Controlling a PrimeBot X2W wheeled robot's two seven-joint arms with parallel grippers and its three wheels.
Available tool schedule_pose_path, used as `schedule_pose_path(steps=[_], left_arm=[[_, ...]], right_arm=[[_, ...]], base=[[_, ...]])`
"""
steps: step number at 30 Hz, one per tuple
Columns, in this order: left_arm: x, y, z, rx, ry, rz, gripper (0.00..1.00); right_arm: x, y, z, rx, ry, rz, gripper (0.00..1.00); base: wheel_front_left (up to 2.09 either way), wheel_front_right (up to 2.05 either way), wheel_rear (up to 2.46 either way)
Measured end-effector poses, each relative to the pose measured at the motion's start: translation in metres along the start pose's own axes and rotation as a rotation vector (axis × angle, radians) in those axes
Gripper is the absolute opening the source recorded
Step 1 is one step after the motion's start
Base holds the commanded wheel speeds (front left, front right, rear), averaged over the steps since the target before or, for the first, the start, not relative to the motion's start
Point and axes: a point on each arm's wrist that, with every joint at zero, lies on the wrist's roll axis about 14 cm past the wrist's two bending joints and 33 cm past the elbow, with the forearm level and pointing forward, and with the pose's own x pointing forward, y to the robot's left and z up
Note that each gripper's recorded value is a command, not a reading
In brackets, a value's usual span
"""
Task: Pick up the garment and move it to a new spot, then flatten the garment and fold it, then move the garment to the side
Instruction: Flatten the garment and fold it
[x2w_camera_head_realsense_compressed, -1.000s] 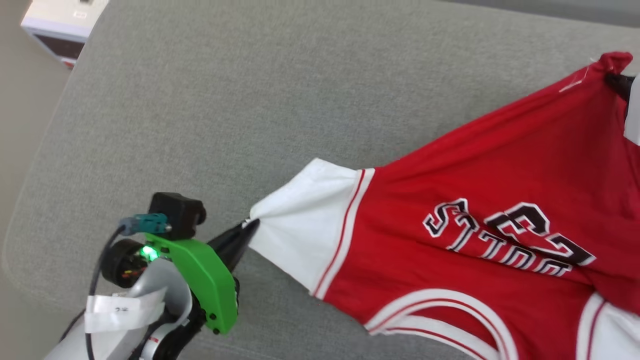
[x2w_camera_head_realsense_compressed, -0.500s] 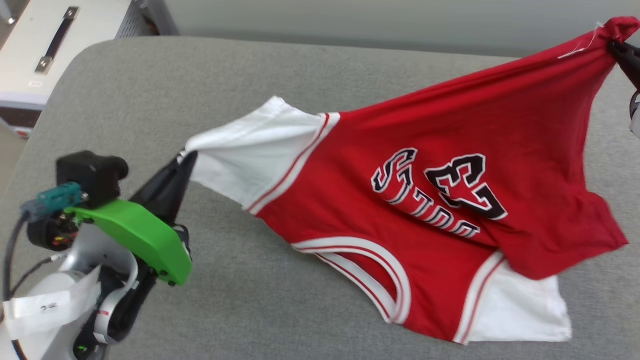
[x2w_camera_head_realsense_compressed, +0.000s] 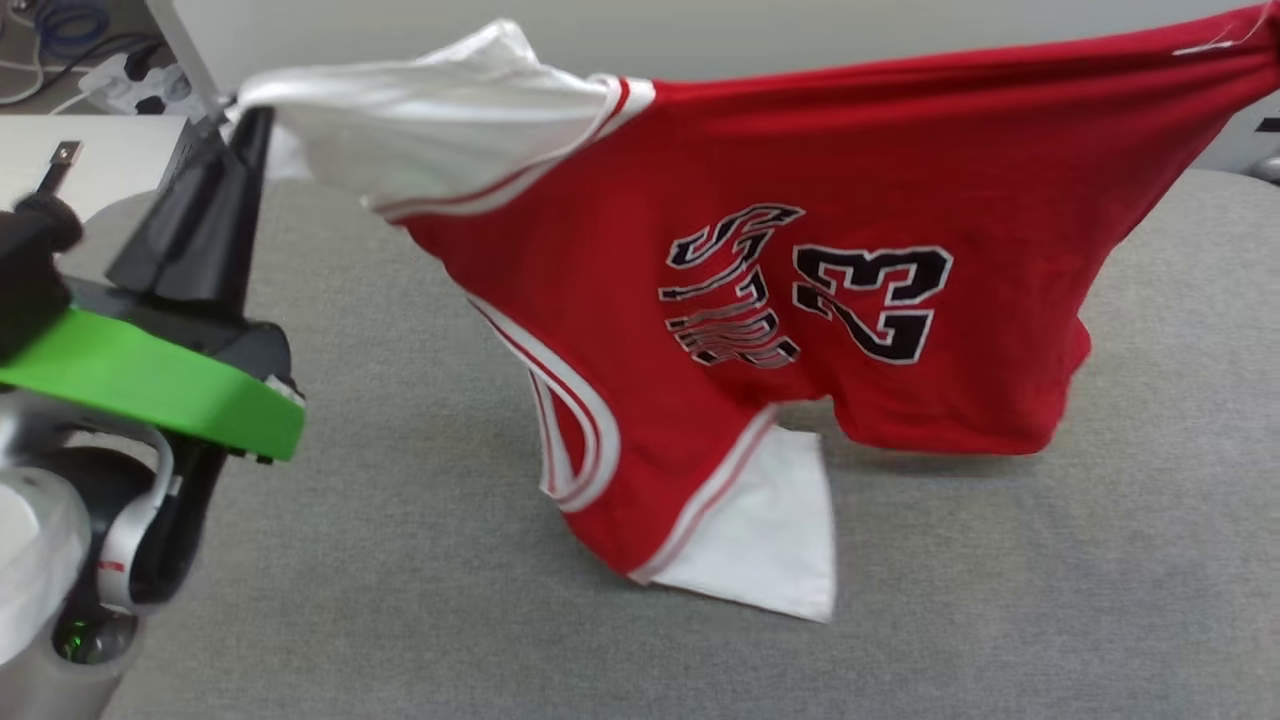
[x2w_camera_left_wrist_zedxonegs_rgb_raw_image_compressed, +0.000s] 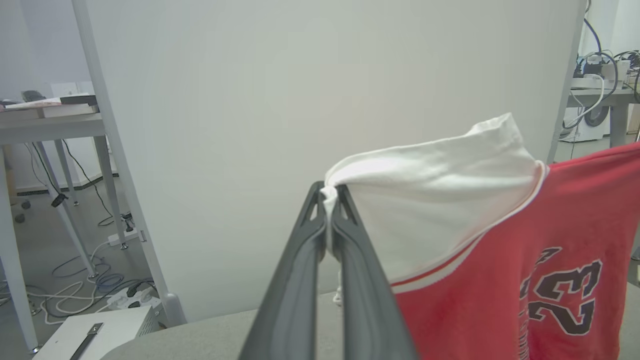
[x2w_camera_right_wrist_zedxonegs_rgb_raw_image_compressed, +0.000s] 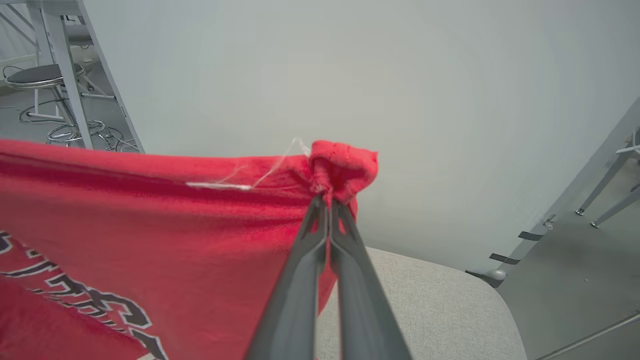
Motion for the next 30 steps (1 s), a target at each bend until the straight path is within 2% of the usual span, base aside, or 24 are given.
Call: schedule_pose_path(steps=[7,14,23,30], left_arm=[[0.013,-0.010,0.059,0.054,-0.195,-0.040,0.00],[0.032,-0.008,0.089,0.116,-0.284,-0.067,0.00],[0.082,0.008,0.087,0.229,-0.264,-0.113,0.00],[0.138,0.030,0.062,0.316,-0.229,-0.126,0.00]], right_arm=[[-0.029,-0.011,0.034,-0.007,-0.110,-0.046,0.00],[-0.024,-0.017,0.048,-0.013,-0.161,-0.059,0.00],[0.016,-0.036,0.061,-0.063,-0.221,-0.089,0.00],[0.077,-0.053,0.050,-0.111,-0.234,-0.111,0.00]], base=[[0.00,0.00,0.00],[0.00,0.00,0.00],[0.00,0.00,0.00],[0.00,0.00,0.00]])
